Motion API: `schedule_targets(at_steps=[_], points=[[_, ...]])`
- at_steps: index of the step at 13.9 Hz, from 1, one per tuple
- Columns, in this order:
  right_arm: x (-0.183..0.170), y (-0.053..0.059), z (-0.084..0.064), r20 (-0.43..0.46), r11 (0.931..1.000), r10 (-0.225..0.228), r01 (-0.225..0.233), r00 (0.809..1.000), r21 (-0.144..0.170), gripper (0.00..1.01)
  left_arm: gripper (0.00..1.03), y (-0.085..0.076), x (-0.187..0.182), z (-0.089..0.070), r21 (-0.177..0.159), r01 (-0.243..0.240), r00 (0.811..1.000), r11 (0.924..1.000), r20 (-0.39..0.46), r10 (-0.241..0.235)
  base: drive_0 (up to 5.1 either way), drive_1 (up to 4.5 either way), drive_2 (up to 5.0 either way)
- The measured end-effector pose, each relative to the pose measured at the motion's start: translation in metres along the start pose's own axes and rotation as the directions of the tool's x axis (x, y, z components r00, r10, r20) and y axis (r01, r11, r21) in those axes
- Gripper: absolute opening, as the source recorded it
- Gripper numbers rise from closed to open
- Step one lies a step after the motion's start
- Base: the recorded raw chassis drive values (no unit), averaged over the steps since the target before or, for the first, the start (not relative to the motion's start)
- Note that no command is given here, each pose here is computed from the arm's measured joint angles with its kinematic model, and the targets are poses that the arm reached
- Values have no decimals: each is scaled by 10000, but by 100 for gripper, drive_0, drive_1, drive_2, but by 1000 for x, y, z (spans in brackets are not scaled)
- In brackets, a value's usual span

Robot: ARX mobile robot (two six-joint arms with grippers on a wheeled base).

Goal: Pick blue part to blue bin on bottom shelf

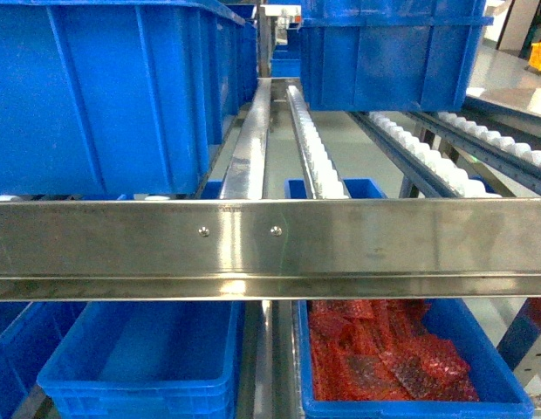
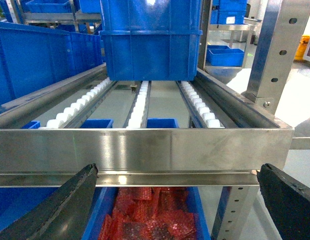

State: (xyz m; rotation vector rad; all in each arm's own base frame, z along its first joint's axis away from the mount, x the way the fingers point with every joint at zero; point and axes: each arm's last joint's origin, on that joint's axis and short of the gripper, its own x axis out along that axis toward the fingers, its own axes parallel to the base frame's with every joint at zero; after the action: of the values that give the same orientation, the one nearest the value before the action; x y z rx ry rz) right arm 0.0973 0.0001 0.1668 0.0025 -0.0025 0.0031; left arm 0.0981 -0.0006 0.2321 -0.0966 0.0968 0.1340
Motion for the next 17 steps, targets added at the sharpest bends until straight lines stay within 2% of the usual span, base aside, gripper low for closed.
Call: schedule_targets(at_steps=[17], points=[[0,0,0,-8,10000,-31,31,10000,-4,98,43,0,0,0,-1,5,10000,10000,7,-5,0,0,0]])
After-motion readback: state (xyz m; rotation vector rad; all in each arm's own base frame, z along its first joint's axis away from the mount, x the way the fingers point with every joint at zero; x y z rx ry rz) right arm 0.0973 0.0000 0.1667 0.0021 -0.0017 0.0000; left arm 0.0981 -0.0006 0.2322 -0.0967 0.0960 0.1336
